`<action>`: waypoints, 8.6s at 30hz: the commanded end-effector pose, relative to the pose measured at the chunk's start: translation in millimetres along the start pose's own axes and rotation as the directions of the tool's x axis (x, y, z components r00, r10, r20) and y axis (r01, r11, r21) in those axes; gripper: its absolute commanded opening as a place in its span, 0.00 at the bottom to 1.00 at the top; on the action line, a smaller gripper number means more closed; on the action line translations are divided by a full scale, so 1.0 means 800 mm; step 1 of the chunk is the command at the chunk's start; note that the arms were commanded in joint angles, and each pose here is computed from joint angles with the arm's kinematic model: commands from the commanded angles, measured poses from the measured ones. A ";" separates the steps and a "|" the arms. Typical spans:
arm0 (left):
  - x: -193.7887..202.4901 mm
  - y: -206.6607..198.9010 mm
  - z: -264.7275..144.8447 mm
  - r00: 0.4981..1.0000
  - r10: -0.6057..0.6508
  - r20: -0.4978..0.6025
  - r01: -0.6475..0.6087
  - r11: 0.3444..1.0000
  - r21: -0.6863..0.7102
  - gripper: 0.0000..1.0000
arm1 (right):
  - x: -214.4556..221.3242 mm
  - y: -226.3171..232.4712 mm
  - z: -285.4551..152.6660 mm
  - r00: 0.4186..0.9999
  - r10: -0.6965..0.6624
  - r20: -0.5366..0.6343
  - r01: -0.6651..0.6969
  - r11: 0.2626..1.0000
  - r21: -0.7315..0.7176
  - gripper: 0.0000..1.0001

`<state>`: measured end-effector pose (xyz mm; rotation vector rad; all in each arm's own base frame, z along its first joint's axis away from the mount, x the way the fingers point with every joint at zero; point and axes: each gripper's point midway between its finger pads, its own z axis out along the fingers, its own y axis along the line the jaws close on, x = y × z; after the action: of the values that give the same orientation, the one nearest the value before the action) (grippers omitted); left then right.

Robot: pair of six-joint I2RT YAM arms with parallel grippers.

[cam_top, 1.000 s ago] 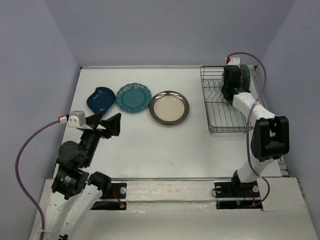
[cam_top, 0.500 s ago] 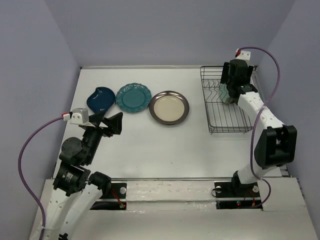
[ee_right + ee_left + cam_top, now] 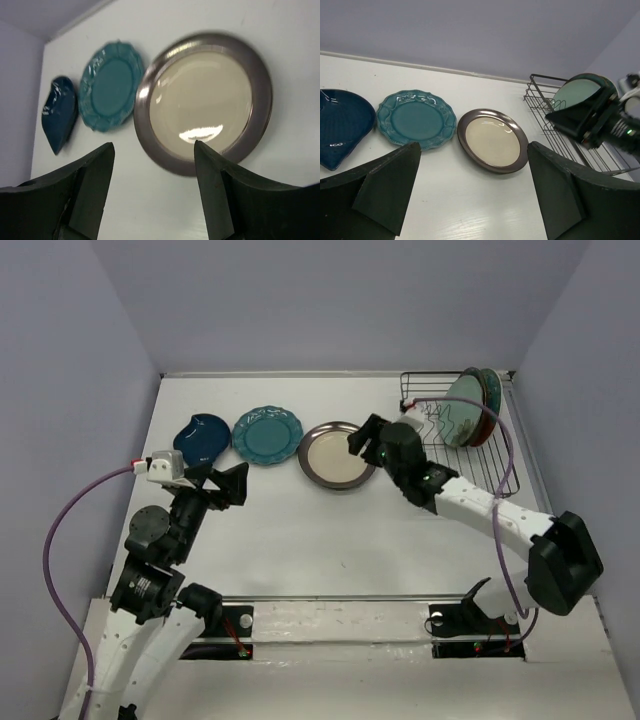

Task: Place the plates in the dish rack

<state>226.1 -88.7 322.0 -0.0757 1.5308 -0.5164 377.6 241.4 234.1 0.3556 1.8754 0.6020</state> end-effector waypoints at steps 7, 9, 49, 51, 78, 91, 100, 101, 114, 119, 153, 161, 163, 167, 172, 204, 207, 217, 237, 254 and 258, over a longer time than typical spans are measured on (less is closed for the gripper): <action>-0.014 -0.009 -0.003 0.999 -0.009 0.047 0.007 0.999 0.037 0.99 | 0.125 -0.017 0.018 0.851 0.495 0.175 -0.523 0.830 0.197 0.70; -0.016 -0.011 -0.006 0.999 -0.013 0.052 0.010 0.999 0.046 0.99 | 0.143 -0.038 0.018 0.832 0.524 0.185 -0.555 0.796 0.241 0.70; -0.007 -0.021 -0.004 1.000 -0.005 0.020 0.004 0.998 0.069 0.99 | 0.182 -0.130 0.050 0.820 0.420 0.389 -0.564 0.708 0.425 0.07; -0.008 -0.021 -0.004 1.000 -0.007 0.022 0.005 0.998 0.068 0.99 | 0.161 -0.118 0.037 0.853 0.341 0.396 -0.499 0.755 0.425 0.07; -0.009 -0.016 -0.004 1.000 -0.007 0.030 0.006 0.998 0.055 0.99 | 0.025 0.057 -0.009 0.972 -0.179 0.153 0.151 0.972 0.180 0.07; -0.011 -0.017 -0.006 0.999 -0.009 0.037 0.007 0.998 0.059 0.99 | -0.156 0.091 -0.061 0.905 -0.214 0.368 0.207 0.977 0.057 0.07; -0.014 -0.019 -0.008 0.999 -0.012 0.044 0.009 0.997 0.070 0.99 | -0.331 -0.004 -0.098 0.700 -0.566 0.435 0.365 0.807 0.463 0.07; -0.013 -0.019 -0.007 0.999 -0.012 0.040 0.009 0.997 0.070 0.99 | -0.339 -0.011 -0.097 0.690 -0.586 0.426 0.373 0.791 0.485 0.07; -0.013 -0.018 -0.008 0.999 -0.008 0.040 0.006 0.998 0.067 0.99 | -0.408 -0.102 -0.032 0.563 -0.799 0.210 0.486 0.526 0.698 0.07; -0.010 -0.020 -0.006 0.999 -0.007 0.032 0.005 0.997 0.072 0.99 | -0.406 -0.131 -0.005 0.564 -0.811 0.153 0.504 0.485 0.714 0.07; -0.010 -0.019 -0.006 0.999 -0.009 0.031 0.006 0.998 0.070 0.99 | -0.263 -0.241 0.048 0.752 -0.657 0.061 0.454 0.583 0.674 0.12; -0.009 -0.019 -0.004 1.000 -0.008 0.027 0.006 0.998 0.067 0.99 | -0.300 -0.191 0.020 0.811 -0.559 0.176 0.359 0.711 0.605 0.87; -0.009 -0.018 -0.003 1.000 -0.009 0.027 0.007 0.998 0.064 0.99 | -0.301 -0.174 0.013 0.842 -0.501 0.202 0.325 0.769 0.551 0.89; -0.009 -0.016 -0.002 1.000 -0.008 0.028 0.006 0.998 0.057 0.99 | -0.273 -0.104 0.006 0.883 -0.403 0.240 0.311 0.887 0.343 0.91; -0.008 -0.012 0.001 1.000 -0.003 0.024 0.002 0.999 0.041 0.99 | -0.169 -0.015 0.025 0.966 -0.215 0.145 0.213 0.977 0.034 0.87; -0.007 -0.014 0.002 1.000 -0.002 0.017 0.001 0.999 0.052 0.99 | 0.266 0.065 0.261 0.711 0.466 -0.527 -0.568 0.822 -0.039 0.66; -0.008 -0.012 0.002 1.000 0.000 0.021 -0.001 0.999 0.047 0.99 | 0.287 0.056 0.273 0.673 0.506 -0.540 -0.599 0.801 0.004 0.59; -0.008 -0.013 0.001 1.000 0.000 0.023 -0.001 0.999 0.050 0.99 | 0.301 0.060 0.285 0.633 0.579 -0.514 -0.660 0.750 0.032 0.17; -0.004 -0.015 0.001 1.000 -0.004 0.014 0.003 0.998 0.060 0.99 | 0.057 0.152 0.140 0.995 0.102 -0.004 -0.100 0.965 -0.241 0.07; -0.006 -0.017 -0.001 1.000 -0.003 0.018 0.002 0.998 0.068 0.99 | -0.295 0.057 -0.054 0.733 -0.482 0.480 0.392 0.876 0.281 0.07; -0.007 -0.018 -0.001 1.000 -0.003 0.020 0.002 0.997 0.074 0.99 | -0.340 0.018 -0.077 0.661 -0.605 0.444 0.410 0.787 0.461 0.07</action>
<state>222.9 -96.7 321.8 -0.0407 1.5356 -0.5491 436.7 157.0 386.6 0.0599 1.5606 -0.0321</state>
